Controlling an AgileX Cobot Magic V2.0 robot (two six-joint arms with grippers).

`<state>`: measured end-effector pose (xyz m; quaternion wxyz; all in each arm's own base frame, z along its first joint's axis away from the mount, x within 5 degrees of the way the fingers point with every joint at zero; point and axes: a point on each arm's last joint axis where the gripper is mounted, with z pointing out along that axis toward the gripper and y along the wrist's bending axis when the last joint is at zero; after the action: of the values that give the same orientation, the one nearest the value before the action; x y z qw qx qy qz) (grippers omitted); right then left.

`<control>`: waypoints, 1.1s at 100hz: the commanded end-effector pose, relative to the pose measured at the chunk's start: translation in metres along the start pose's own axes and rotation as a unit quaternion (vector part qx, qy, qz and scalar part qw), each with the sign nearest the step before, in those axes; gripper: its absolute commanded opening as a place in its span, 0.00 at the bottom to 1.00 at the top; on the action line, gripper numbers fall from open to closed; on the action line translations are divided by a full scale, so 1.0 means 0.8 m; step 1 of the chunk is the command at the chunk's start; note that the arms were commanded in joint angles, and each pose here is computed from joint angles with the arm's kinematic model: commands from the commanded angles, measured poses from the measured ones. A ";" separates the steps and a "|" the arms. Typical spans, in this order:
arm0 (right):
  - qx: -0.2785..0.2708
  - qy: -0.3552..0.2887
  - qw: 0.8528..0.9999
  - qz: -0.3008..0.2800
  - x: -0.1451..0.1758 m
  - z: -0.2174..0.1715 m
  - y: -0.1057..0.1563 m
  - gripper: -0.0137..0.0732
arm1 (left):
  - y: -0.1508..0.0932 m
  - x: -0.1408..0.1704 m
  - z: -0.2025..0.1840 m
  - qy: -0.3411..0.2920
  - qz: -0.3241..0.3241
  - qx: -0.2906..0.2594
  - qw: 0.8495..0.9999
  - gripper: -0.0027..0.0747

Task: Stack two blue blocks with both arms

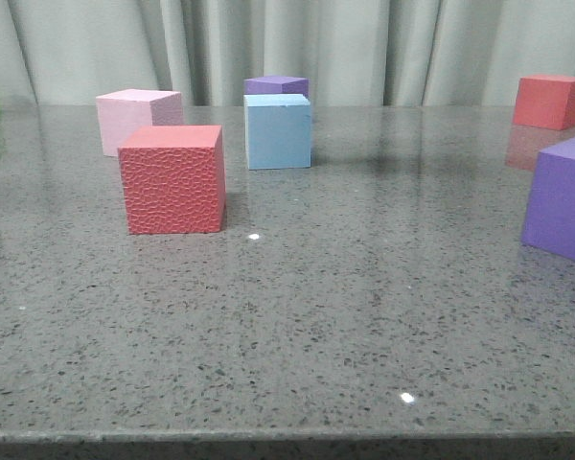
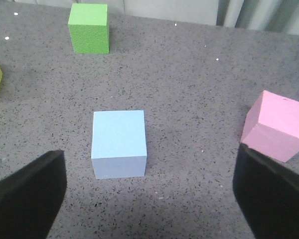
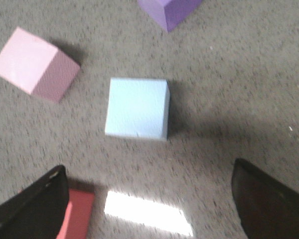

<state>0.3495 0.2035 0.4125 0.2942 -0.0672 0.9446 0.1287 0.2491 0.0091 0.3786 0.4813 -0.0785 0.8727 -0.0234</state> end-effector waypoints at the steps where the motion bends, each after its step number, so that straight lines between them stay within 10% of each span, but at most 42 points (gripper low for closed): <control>1: -0.015 -0.058 0.998 -0.014 0.003 -0.054 -0.005 0.91 | -0.003 -0.030 0.003 -0.021 -0.003 -0.001 1.000 0.86; 110: -0.081 -0.166 0.983 -0.005 0.195 -0.123 -0.079 0.91 | 0.024 -0.046 0.164 0.172 -0.003 -0.034 0.985 0.86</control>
<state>0.1904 0.1119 0.3650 0.3858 -0.0742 0.9013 0.1827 0.3753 0.0386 0.3145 0.2695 -0.0934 0.9585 -0.0046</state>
